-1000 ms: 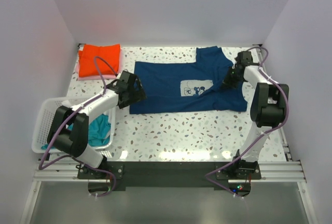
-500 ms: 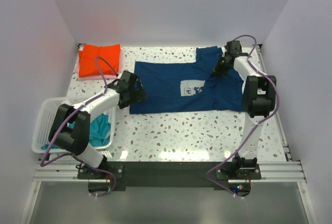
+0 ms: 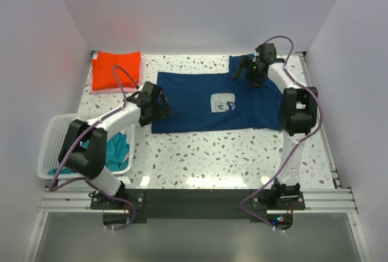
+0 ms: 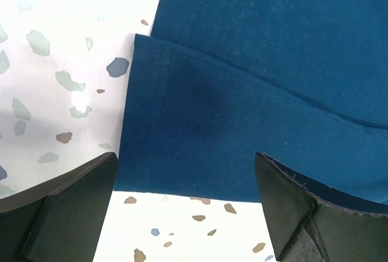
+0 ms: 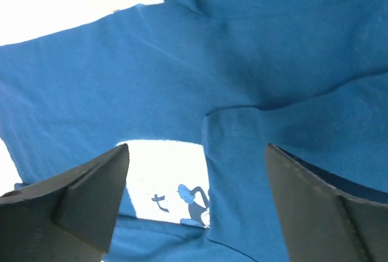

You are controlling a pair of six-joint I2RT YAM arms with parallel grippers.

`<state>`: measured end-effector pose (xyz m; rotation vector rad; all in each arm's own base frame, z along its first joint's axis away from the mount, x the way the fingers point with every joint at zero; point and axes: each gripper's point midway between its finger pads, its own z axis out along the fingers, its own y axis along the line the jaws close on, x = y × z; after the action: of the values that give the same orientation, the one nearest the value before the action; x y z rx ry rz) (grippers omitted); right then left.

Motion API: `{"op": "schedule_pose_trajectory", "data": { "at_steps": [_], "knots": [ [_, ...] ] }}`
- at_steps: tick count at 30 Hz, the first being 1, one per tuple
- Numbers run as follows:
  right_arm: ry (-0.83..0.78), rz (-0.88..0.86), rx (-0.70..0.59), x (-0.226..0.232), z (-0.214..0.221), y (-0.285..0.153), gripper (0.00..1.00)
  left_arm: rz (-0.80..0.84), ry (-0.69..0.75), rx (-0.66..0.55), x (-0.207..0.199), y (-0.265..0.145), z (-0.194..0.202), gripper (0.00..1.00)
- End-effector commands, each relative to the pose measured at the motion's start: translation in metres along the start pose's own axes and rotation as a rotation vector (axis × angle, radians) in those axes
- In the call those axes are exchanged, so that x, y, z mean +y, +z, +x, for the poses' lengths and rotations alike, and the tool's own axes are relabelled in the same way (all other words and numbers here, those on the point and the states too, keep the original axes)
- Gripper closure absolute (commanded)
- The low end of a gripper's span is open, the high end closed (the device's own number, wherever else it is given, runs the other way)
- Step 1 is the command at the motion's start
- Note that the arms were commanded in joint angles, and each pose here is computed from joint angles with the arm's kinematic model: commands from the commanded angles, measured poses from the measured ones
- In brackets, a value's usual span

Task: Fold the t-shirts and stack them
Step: Fold the tshirt

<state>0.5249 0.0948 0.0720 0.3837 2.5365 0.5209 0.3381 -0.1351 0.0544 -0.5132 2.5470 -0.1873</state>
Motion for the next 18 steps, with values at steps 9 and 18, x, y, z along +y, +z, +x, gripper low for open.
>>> {"op": "schedule_pose_trajectory", "data": {
  "at_steps": [9,18],
  "knots": [
    [-0.04,0.006,-0.073,-0.005,-0.005,-0.075,0.01,0.138,0.024,-0.056,-0.047,-0.01,-0.024,0.0],
    [0.022,0.222,0.015,-0.085,0.071,-0.077,0.01,0.18,0.083,0.011,-0.085,0.027,-0.013,0.0]
  ]
}}
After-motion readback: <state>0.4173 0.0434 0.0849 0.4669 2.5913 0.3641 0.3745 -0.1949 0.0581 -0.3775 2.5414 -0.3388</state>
